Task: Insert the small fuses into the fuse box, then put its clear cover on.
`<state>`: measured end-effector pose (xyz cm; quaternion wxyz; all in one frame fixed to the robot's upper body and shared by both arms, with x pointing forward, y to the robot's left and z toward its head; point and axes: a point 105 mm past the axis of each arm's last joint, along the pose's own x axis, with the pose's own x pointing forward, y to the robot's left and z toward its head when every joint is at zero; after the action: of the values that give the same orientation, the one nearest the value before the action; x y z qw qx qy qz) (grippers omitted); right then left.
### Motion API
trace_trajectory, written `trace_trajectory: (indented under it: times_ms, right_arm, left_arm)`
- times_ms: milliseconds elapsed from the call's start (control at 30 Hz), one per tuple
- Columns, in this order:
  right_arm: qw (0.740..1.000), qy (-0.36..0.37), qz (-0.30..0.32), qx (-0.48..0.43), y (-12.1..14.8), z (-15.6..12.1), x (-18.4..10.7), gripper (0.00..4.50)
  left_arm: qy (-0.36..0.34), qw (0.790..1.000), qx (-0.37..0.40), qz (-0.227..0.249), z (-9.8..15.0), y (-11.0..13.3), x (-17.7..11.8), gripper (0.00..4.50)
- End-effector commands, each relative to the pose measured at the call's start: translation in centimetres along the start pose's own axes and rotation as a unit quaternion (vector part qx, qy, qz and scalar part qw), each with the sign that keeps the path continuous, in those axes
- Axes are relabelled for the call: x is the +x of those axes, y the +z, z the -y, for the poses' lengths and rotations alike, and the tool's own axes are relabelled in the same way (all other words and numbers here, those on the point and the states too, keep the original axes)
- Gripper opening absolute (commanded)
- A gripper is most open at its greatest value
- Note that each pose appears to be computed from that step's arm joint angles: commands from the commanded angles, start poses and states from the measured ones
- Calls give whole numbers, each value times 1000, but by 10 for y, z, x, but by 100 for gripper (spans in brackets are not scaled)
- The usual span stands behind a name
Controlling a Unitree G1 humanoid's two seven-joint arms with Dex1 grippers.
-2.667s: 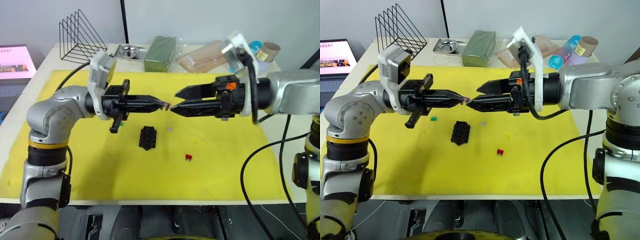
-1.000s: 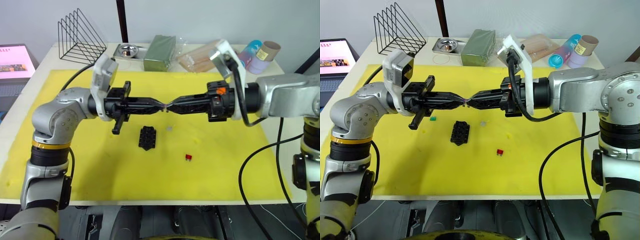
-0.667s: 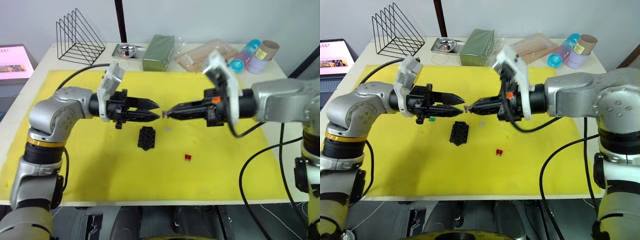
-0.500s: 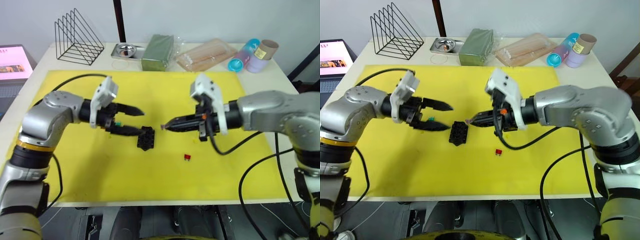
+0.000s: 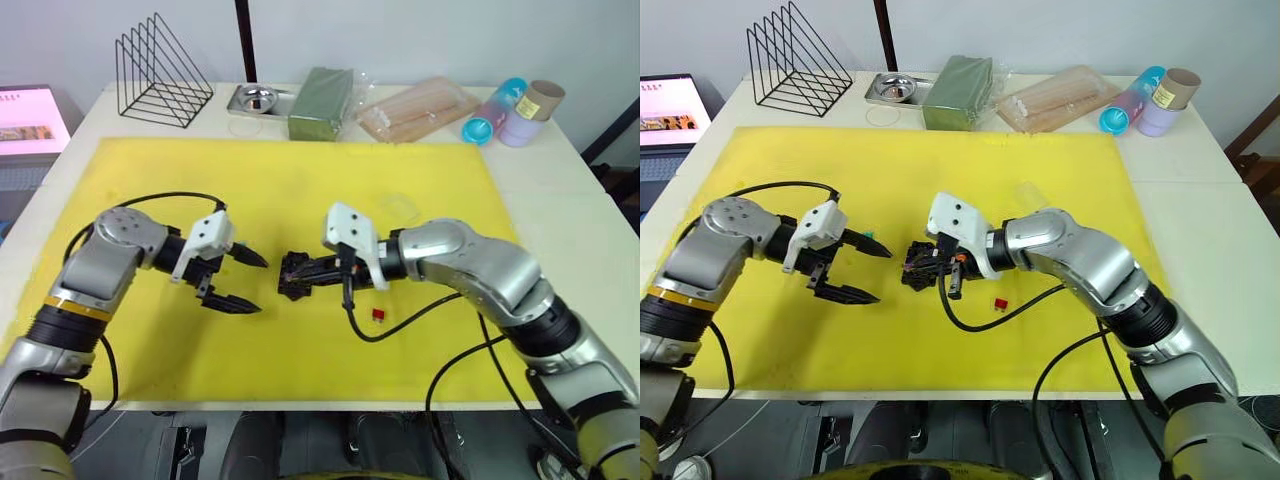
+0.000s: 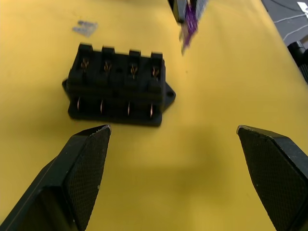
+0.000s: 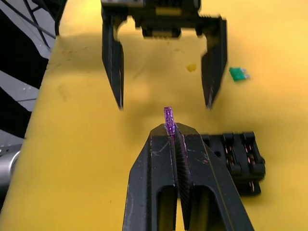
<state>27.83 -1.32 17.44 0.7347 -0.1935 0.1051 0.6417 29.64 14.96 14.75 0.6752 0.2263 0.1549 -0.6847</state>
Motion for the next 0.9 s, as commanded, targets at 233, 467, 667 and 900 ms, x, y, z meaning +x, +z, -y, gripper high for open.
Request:
trace_trajectory:
  times_ms: [233,467,667,900]
  right_arm:
    - [1000,-6,10,-6,3,6,3,0]
    - [1000,-5,5,-1,-3,7,4,0]
    - [1000,-12,2,1,-6,10,4,0]
    - [1000,-18,-3,1,-11,12,4,0]
  left_arm:
    - [17,1000,22,0,-3,5,-3,445]
    - [19,1000,24,1,-3,4,-2,445]
    - [21,999,26,4,-3,6,-1,445]
    - [20,999,28,6,-3,7,0,445]
